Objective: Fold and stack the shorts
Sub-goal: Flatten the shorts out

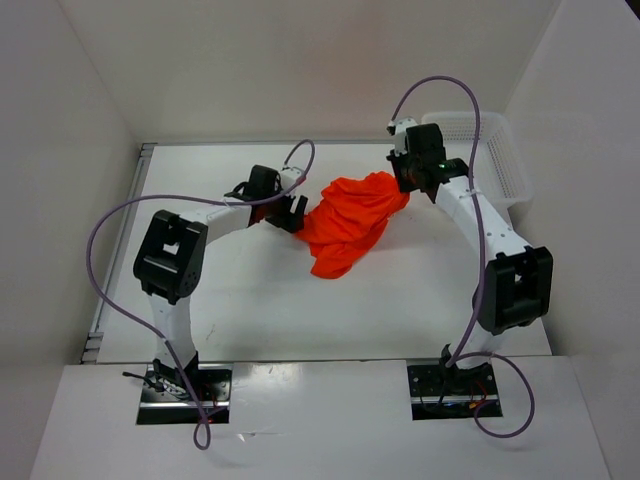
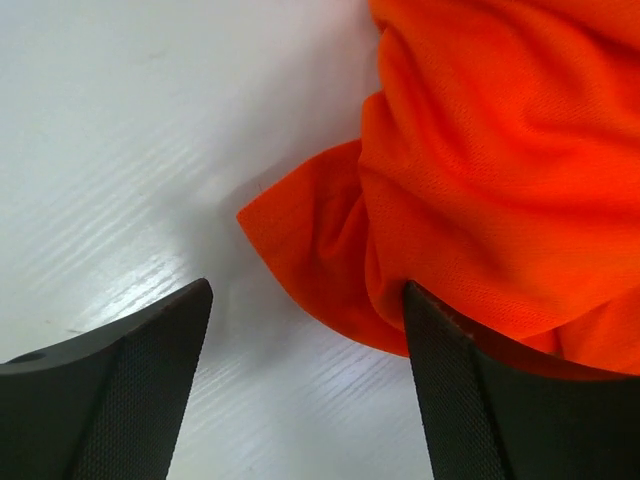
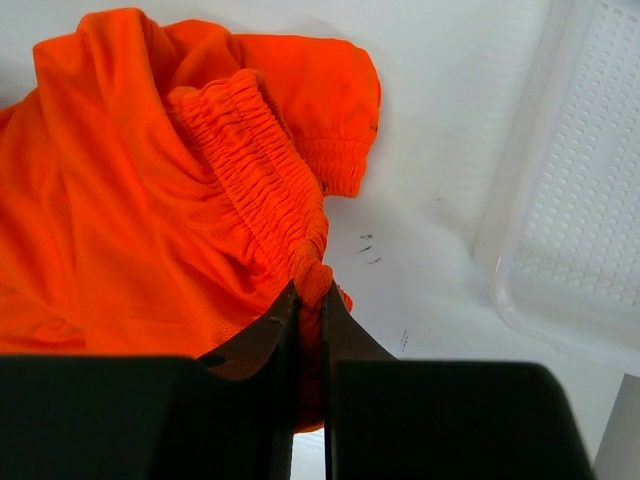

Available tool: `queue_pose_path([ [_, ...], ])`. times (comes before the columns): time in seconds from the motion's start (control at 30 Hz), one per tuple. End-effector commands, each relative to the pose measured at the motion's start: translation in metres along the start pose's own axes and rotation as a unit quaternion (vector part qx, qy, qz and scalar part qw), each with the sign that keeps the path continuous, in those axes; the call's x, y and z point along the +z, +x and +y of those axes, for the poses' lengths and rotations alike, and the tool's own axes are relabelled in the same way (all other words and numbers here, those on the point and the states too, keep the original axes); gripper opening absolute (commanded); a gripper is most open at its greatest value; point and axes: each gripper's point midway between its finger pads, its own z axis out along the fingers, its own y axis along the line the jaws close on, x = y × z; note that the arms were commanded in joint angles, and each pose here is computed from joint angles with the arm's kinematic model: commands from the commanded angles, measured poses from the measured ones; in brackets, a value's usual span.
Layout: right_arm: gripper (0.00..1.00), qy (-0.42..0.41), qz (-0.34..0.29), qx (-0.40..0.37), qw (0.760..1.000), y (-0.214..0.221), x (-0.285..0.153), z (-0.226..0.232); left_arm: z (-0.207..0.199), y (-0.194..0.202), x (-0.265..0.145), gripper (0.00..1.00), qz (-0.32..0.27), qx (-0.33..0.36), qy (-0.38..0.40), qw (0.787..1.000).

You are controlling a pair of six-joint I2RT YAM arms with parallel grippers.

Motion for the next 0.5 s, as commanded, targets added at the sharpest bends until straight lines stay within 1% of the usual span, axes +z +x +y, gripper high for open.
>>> queue_pose_path([
  [0.0, 0.00, -0.002, -0.025, -0.029, 0.999, -0.010, -0.025, -0.002, 0.003, -0.004, 0.007, 0.83, -0.005, -0.002, 0.016, 1.000],
  [0.13, 0.00, -0.001, -0.029, -0.034, 0.999, -0.012, -0.028, -0.003, 0.006, 0.003, 0.021, 0.80, 0.003, -0.005, 0.017, 1.000],
  [0.17, 0.00, -0.006, -0.030, -0.034, 0.999, -0.012, -0.028, -0.001, 0.007, 0.009, 0.025, 0.78, 0.011, -0.007, 0.018, 1.000],
  [0.2, 0.00, -0.006, -0.030, -0.034, 0.999, -0.012, -0.028, -0.001, 0.007, 0.004, 0.025, 0.75, 0.006, -0.005, 0.017, 1.000],
  [0.23, 0.00, -0.006, -0.030, -0.034, 0.999, -0.012, -0.028, -0.001, 0.010, 0.009, 0.030, 0.72, 0.009, -0.006, 0.011, 1.000],
  [0.27, 0.00, -0.006, -0.030, -0.034, 0.999, -0.012, -0.028, -0.001, 0.010, 0.009, 0.030, 0.63, 0.009, -0.006, 0.011, 1.000],
  [0.3, 0.00, -0.006, -0.030, -0.034, 0.999, -0.012, -0.028, -0.001, 0.011, 0.011, 0.034, 0.58, 0.010, -0.006, 0.011, 1.000],
  [0.37, 0.00, -0.006, -0.030, -0.034, 0.999, -0.012, -0.028, -0.001, 0.007, 0.016, 0.037, 0.49, 0.011, -0.007, 0.026, 1.000],
  [0.4, 0.00, -0.006, -0.030, -0.034, 0.999, -0.012, -0.028, -0.001, 0.004, 0.009, 0.038, 0.43, -0.004, -0.003, 0.035, 0.999],
  [0.47, 0.00, -0.006, -0.030, -0.034, 0.999, -0.012, -0.028, -0.001, -0.008, 0.020, 0.040, 0.36, -0.006, -0.003, 0.068, 0.998],
])
